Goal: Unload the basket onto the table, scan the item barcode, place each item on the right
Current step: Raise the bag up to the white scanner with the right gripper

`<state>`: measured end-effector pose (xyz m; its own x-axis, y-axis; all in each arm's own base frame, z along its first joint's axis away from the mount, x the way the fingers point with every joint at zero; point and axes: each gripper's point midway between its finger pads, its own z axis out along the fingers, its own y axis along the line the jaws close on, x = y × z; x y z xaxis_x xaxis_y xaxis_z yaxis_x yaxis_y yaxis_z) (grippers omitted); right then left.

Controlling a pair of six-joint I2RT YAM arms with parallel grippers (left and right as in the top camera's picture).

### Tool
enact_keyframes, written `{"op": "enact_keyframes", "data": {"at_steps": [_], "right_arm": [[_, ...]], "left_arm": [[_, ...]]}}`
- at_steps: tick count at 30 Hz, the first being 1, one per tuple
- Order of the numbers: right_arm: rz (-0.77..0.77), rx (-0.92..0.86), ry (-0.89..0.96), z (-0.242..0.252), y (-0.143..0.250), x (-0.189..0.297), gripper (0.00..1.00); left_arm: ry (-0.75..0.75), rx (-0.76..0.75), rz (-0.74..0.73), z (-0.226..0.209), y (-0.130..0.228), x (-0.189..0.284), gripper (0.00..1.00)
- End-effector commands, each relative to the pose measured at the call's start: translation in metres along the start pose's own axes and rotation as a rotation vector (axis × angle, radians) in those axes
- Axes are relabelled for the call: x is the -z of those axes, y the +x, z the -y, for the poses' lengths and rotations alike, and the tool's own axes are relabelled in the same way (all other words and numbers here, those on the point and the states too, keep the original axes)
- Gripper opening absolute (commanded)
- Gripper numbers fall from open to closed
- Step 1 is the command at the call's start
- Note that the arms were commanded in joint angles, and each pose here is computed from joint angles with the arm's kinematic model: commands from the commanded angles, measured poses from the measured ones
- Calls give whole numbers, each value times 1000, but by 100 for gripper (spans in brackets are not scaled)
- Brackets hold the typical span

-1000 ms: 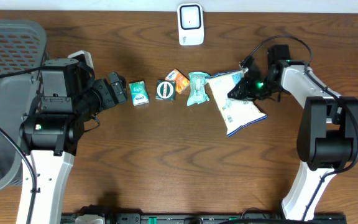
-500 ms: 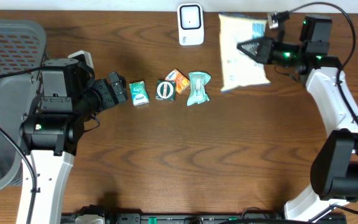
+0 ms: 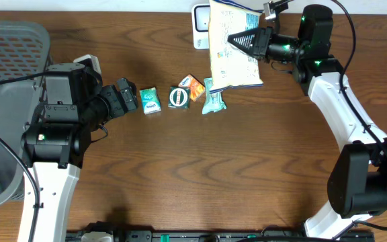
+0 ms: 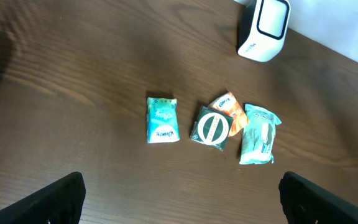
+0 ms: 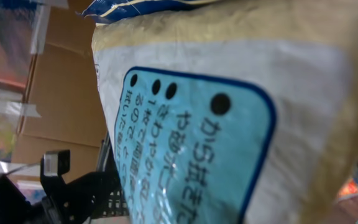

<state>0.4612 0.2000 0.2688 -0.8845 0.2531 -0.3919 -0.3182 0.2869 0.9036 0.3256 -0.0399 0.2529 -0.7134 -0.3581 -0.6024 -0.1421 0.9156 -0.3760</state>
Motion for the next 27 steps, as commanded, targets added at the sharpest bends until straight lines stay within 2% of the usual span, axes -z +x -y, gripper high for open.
{"op": "enact_keyframes", "data": {"at_steps": [1, 20, 23, 27], "right_arm": [[-7, -14, -26, -12, -2, 3, 1], [-13, 22, -32, -13, -1, 3, 1], [-12, 102, -39, -15, -1, 1, 1], [-33, 321, -102, -31, 5, -4, 1]], "left_arm": [[-2, -17, 18, 1, -6, 4, 98], [-2, -17, 18, 1, -6, 4, 98], [-2, -17, 18, 1, -6, 4, 98], [-2, -17, 18, 1, -6, 4, 98]]}}
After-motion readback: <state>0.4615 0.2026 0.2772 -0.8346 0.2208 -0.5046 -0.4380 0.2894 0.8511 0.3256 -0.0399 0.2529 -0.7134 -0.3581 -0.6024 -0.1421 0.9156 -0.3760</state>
